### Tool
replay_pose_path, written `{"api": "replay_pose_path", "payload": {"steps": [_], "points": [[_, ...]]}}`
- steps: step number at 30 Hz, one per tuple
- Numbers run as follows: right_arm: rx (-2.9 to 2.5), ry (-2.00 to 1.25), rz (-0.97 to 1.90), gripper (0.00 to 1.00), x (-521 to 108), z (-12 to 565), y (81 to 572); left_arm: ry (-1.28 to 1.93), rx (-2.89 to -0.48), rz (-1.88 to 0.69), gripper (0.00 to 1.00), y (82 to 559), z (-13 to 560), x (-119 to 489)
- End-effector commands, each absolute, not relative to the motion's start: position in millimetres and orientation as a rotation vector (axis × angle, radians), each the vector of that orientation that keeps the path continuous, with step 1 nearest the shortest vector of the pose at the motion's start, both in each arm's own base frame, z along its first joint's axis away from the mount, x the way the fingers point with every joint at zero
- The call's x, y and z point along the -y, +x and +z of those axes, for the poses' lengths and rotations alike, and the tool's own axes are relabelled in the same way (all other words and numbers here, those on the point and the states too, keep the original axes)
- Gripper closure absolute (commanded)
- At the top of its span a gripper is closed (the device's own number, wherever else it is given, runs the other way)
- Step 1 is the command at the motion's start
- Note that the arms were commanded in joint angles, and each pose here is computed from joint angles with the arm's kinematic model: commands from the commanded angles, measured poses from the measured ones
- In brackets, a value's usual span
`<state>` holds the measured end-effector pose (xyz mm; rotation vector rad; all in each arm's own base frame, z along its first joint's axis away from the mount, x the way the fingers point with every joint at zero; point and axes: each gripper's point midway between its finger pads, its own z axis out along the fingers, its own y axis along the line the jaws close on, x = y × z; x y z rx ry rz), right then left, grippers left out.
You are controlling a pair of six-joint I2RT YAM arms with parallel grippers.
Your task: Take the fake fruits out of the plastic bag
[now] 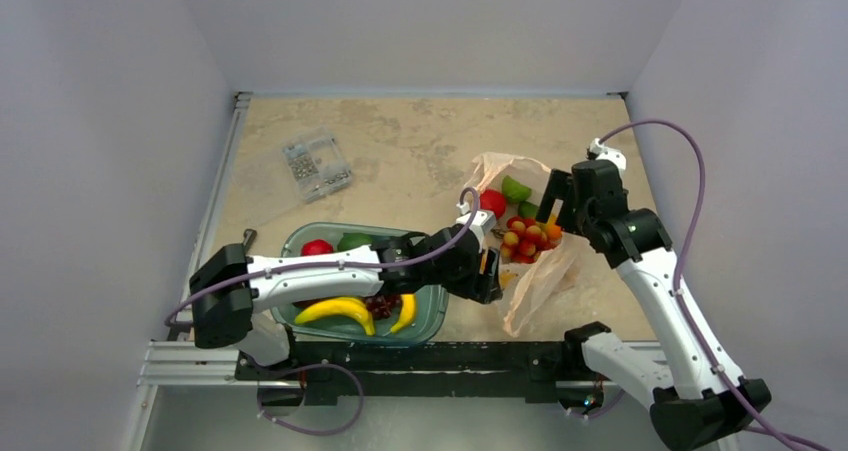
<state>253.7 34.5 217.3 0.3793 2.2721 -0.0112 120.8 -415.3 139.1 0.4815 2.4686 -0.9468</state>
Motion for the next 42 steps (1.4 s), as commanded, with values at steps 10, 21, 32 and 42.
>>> {"api": "replay_pose_path", "payload": {"steps": [10, 21, 32, 42], "points": [[-2.504, 0.672, 0.084, 0.03, -39.8, 137.9, 168.4, 0.755, -2.227, -1.127, 0.23, 112.4, 255.9, 436.4], [-2.396, 0.643, 0.195, 0.90, -42.0, 132.9, 162.6, 0.826, -2.188, -1.089, 0.24, 166.8, 231.4, 503.7], [-2.510, 0.609, 0.165, 1.00, -48.9, 113.8, 165.3, 0.726, -2.221, -0.911, 0.29, 214.5, 207.5, 481.5], [-2.415, 0.555, 0.224, 1.00, -54.3, 134.3, 184.6, 0.654, -2.309, -0.727, 0.35, 259.8, 152.5, 482.8]]}}
